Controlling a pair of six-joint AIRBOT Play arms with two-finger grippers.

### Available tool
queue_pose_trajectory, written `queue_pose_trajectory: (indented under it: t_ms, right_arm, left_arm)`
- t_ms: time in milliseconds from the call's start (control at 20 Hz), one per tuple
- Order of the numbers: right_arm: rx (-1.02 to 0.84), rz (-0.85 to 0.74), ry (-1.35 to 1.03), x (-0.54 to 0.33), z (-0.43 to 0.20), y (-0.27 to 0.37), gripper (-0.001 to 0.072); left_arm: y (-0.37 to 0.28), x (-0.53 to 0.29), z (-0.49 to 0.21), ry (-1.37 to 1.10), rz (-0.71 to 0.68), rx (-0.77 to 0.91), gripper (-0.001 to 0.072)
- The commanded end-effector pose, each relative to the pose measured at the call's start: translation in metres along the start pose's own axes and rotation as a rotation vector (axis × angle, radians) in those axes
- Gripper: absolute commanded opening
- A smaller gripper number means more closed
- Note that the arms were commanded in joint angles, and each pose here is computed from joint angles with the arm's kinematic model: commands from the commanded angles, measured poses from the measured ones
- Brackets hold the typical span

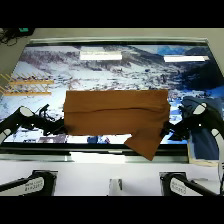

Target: Fold the shirts.

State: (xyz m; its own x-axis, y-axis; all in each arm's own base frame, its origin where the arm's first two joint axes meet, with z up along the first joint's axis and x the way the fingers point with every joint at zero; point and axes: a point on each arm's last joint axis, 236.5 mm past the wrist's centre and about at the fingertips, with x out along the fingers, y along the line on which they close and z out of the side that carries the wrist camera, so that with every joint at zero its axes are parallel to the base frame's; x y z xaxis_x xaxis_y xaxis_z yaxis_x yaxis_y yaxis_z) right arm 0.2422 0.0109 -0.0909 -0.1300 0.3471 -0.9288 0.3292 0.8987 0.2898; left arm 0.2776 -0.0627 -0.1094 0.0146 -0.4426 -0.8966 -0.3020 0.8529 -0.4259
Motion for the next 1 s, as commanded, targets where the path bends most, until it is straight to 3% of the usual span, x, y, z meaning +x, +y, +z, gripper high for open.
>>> queue_pose_trajectory:
  t_ms: [0,200,300,400,600,950]
  right_arm:
    - [0.045,0.058,-0.027,0.018,0.001,0.008,0.0376]
    - [0.066,0.061,-0.032,0.029,-0.003,0.005,0.0325]
    - [0.071,0.059,-0.050,0.029,0.002,0.004,0.0208]
    - [0.078,0.059,-0.057,0.029,0.003,0.004,0.0018]
    - [0.003,0.073,-0.105,-0.003,0.022,0.017,0.0014]
    - [-0.061,0.188,-0.614,-0.142,0.155,0.092,0.0013]
  left_arm:
    - [-0.002,-0.002,0.000,-0.001,-0.006,0.003,0.0028]
    - [-0.002,-0.002,0.000,-0.001,-0.006,0.003,0.0028]
    - [-0.002,-0.002,0.000,-0.001,-0.007,0.002,0.0028]
    - [-0.002,-0.002,0.000,-0.002,-0.007,0.003,0.0028]
    - [-0.022,-0.032,0.017,-0.072,-0.028,0.086,0.0027]
    - [-0.080,-0.121,0.115,-0.343,-0.075,0.134,0.0023]
